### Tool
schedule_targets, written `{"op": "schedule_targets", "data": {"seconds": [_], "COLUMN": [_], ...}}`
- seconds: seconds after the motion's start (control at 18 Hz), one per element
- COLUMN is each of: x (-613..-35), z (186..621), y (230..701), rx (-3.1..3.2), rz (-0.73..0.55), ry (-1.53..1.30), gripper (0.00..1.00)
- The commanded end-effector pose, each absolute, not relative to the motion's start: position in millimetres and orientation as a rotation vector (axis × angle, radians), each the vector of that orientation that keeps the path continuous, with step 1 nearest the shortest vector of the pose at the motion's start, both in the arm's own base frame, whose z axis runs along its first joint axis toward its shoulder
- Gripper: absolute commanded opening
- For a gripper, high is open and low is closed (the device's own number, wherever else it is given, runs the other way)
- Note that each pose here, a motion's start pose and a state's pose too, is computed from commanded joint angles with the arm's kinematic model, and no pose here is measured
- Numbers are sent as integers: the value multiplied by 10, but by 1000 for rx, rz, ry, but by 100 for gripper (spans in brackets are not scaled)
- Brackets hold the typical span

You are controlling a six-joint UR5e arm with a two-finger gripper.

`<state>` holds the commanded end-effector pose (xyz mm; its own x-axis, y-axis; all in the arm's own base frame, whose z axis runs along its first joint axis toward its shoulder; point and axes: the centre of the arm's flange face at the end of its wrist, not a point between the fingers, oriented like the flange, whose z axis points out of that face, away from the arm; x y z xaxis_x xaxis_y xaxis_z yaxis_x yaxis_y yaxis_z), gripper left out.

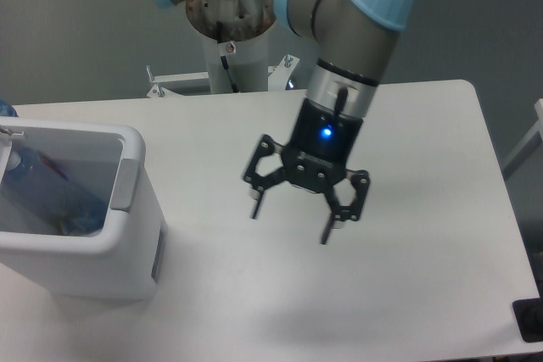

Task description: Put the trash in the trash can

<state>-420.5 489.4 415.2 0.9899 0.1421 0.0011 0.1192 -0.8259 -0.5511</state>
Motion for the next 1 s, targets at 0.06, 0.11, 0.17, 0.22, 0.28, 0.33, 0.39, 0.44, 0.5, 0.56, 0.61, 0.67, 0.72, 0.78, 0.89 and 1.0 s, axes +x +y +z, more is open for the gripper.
{"op": "schedule_targets", "data": {"seconds": [0.06, 0.11, 0.17, 0.22, 0.28, 0.33, 0.39, 0.44, 0.5, 0.56, 0.61, 0.67, 0.72, 0.78, 0.89, 1.0], "x": [-4231, -4253, -4267, -4294, -4309, -4324, -4351, -4374, -4406, -4423, -4438, -4454, -4456, -4442, -4425, -4421], "z": [4100, 4062, 4027, 3964, 3937, 3919, 3889, 3854, 3800, 3768, 3736, 3722, 3707, 3704, 3690, 3655], "y": [4885, 4876, 4867, 4869, 4860, 4847, 4824, 4811, 4807, 4792, 4776, 4757, 4754, 4764, 4750, 4713], "rx": [-2581, -2599, -2615, -2633, -2648, -2670, -2698, -2719, -2740, -2760, -2785, -2809, -2822, -2828, -2858, -2909], "rz": [76, 89, 99, 104, 116, 142, 171, 193, 208, 225, 250, 281, 291, 294, 308, 313], "ry": [-192, -199, -205, -200, -199, -204, -210, -203, -196, -200, -206, -208, -202, -181, -69, 49], "gripper": [100, 100, 100, 100, 100, 100, 100, 100, 100, 100, 100, 100, 100, 100, 100, 100]}}
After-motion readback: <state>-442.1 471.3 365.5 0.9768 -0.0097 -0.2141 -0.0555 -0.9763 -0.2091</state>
